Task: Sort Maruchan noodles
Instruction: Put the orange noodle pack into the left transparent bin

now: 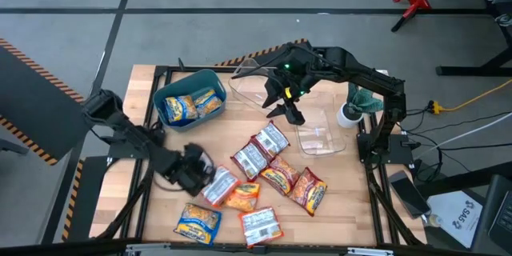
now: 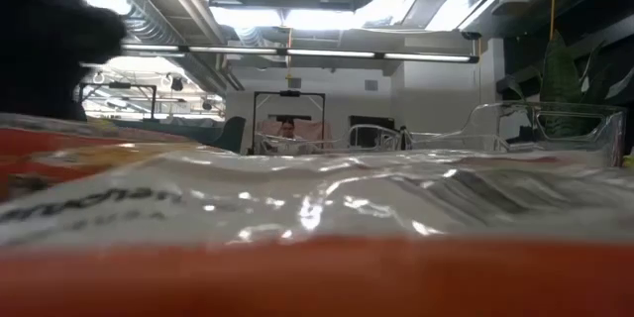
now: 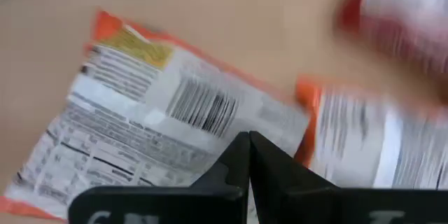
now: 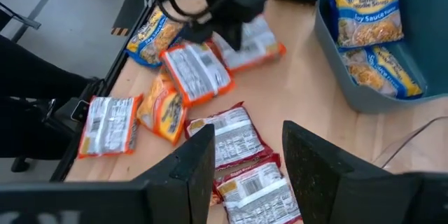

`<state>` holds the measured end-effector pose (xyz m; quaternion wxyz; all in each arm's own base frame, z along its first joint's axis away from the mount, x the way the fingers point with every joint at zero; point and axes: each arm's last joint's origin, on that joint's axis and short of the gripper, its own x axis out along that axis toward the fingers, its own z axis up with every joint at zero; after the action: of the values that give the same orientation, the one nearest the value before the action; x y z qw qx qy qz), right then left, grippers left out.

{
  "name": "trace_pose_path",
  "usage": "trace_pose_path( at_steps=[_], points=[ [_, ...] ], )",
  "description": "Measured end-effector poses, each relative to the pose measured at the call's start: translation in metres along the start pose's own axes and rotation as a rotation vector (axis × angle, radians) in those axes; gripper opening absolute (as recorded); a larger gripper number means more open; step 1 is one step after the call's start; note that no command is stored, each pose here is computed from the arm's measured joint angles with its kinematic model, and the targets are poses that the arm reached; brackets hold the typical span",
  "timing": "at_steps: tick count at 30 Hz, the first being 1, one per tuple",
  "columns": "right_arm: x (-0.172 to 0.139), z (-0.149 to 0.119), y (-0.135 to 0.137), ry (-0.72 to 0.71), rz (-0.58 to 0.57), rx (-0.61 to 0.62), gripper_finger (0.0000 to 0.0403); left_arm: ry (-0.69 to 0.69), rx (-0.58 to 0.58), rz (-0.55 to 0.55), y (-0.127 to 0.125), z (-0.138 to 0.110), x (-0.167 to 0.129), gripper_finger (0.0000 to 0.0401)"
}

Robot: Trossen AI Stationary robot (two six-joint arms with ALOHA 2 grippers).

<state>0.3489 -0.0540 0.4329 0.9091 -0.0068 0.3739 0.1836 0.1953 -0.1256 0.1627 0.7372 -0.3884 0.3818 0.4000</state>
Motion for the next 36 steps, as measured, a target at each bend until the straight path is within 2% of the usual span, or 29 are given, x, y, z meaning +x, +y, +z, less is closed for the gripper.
trace_pose_path(
  at_steps=[5,8,11,14,18,21,24,29,32,36],
  points=[
    [0.000,0.003,-0.001,-0.028,-0.009,-0.025,0.0152,-0.194,-0.056,0.016,-0.011,0.047,0.025,0.0000],
    [0.000,0.003,-0.001,-0.032,-0.011,-0.030,0.0152,-0.216,-0.018,-0.086,-0.027,0.077,0.036,0.0000],
    [0.003,0.003,-0.002,-0.022,-0.008,-0.025,0.0152,-0.167,0.053,-0.211,-0.041,0.104,0.020,0.0000],
    [0.004,0.003,-0.003,-0.019,-0.013,-0.025,0.0152,-0.144,0.095,-0.258,-0.044,0.115,-0.022,0.0000],
    [0.007,0.000,-0.010,-0.028,0.018,-0.009,0.0152,-0.091,0.126,-0.175,-0.020,0.103,-0.071,0.0000],
    [0.014,-0.005,-0.021,-0.054,0.068,0.021,0.0152,-0.141,0.036,-0.189,0.001,0.078,-0.084,0.0000],
    [0.031,-0.014,-0.033,-0.082,0.138,0.092,0.0152,-0.171,-0.074,-0.211,0.022,0.054,-0.074,0.0000],
    [0.081,-0.035,-0.051,-0.141,0.139,0.198,0.0152,-0.132,-0.198,-0.228,0.044,0.023,-0.042,0.0000],
    [0.108,-0.049,-0.057,-0.201,0.132,0.255,0.0152,-0.115,-0.221,-0.229,0.051,0.014,-0.032,0.0000],
    [0.133,-0.066,-0.058,-0.254,0.141,0.331,0.0152,-0.056,-0.204,-0.172,0.058,0.006,-0.025,0.0000]
  ],
)
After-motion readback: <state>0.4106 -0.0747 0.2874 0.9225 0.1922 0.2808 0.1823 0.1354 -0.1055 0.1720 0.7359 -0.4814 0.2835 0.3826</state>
